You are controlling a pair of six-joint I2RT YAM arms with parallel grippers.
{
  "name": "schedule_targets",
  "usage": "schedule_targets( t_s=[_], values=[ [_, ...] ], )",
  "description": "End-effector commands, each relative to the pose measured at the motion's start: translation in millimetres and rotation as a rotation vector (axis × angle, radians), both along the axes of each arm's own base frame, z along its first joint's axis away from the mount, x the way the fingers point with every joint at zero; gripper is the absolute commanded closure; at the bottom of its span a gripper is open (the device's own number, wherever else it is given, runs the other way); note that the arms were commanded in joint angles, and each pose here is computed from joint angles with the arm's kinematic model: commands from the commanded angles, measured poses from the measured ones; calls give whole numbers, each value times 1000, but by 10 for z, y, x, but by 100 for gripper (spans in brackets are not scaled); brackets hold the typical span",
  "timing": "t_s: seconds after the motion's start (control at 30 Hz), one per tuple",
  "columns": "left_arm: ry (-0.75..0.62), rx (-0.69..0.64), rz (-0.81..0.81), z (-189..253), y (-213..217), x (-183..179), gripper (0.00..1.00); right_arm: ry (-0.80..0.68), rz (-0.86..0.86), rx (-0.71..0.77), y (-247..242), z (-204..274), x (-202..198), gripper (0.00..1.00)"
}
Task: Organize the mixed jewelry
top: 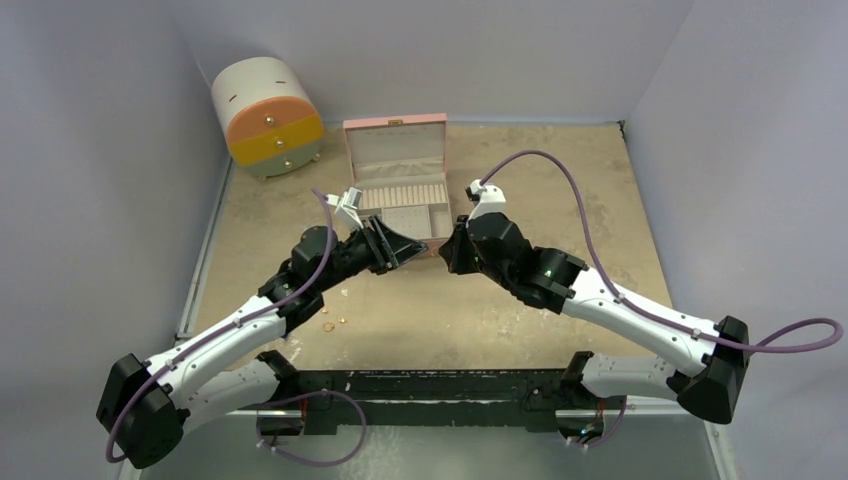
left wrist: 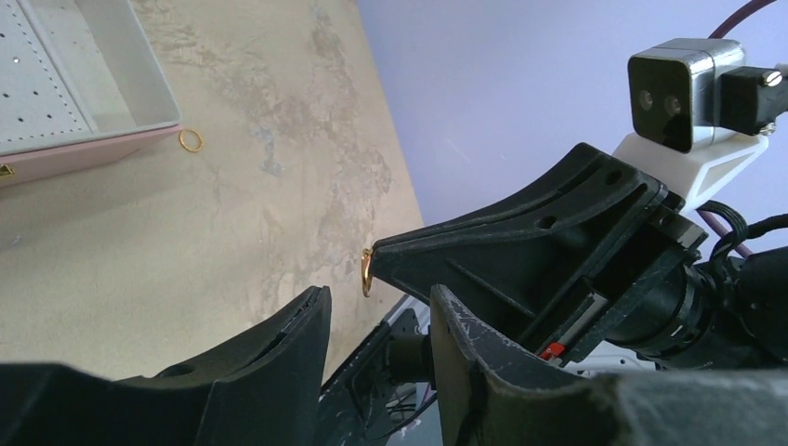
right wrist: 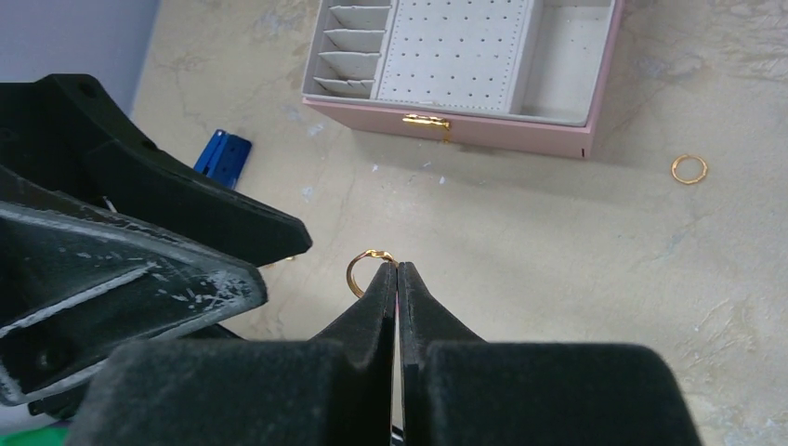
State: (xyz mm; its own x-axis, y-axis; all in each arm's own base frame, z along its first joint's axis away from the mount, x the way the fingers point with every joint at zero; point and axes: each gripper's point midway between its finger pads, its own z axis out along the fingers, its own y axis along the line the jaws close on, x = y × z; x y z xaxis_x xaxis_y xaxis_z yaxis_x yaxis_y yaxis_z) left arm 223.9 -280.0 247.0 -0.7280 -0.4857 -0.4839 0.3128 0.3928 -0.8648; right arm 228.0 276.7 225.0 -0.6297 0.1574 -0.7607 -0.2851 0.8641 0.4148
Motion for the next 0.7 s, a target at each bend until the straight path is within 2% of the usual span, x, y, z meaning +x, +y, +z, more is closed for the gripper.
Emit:
schedule_targets(
  t_s=[0.0, 0.67],
  values=[
    [-40, -81, -35, 199, -69, -36, 58, -65, -19, 97, 88, 401, 41, 100],
    [-53, -84, -58, 235, -96, -58, 73, -97, -4, 124, 219, 598, 1, 100]
  ],
)
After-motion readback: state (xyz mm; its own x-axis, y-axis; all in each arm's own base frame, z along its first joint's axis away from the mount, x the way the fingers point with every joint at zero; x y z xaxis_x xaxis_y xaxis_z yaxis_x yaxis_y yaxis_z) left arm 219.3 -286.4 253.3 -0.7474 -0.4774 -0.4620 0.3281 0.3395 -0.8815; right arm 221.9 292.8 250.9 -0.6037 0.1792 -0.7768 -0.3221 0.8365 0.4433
